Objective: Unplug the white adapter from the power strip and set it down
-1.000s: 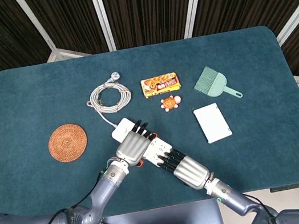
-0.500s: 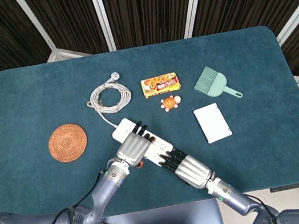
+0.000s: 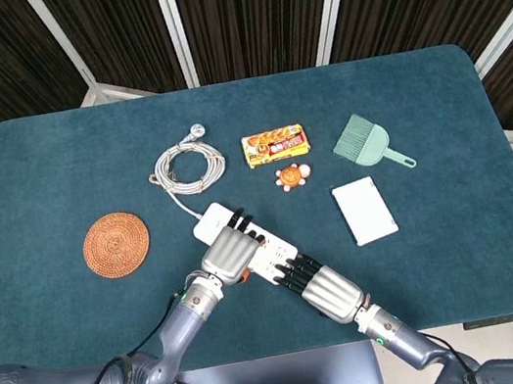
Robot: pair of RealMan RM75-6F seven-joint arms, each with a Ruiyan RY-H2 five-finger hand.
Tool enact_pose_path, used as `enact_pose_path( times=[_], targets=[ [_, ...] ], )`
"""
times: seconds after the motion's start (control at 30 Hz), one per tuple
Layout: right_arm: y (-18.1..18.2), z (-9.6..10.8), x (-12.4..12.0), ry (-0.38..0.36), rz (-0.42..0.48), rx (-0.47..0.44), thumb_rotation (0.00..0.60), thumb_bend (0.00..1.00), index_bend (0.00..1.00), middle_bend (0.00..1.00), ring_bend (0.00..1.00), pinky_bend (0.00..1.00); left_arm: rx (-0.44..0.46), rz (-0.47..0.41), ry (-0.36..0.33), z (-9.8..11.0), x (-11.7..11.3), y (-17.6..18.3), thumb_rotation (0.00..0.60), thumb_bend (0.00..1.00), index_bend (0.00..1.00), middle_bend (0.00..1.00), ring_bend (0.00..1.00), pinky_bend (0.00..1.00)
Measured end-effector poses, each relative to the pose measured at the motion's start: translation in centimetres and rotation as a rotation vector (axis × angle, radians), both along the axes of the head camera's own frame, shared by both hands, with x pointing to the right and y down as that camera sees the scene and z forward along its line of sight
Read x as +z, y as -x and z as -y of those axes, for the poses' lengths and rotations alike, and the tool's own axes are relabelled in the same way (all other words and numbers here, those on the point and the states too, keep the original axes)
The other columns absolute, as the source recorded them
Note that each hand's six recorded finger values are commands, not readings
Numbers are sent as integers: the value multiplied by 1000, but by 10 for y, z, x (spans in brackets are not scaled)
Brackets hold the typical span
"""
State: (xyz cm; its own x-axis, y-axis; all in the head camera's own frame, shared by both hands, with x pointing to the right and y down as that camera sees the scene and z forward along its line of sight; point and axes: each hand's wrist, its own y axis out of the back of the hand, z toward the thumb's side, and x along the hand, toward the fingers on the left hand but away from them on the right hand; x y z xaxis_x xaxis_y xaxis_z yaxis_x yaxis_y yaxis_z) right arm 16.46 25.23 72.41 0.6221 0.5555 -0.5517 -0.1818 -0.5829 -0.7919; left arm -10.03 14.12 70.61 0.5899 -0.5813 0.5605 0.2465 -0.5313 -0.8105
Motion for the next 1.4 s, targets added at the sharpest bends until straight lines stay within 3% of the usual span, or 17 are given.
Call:
enact_pose_path(
  times=[0.47, 0.77, 1.4],
  targets=[
    [-1, 0, -2, -5, -3, 1, 600, 695, 165, 114, 122, 141, -12, -3, -4, -2, 6, 4, 600, 240, 469, 483, 158, 122],
    [-2, -1, -3, -7, -4, 1, 600, 695, 165, 114, 122, 141, -14, -29, -24, -6, 7, 2, 600, 369, 536, 548, 202, 158],
    [-2, -5, -4, -6, -2, -14, 600, 695, 174, 120, 125, 141, -21, -76, -54, -3, -2, -2, 600, 425, 565, 575, 220, 176]
  ],
)
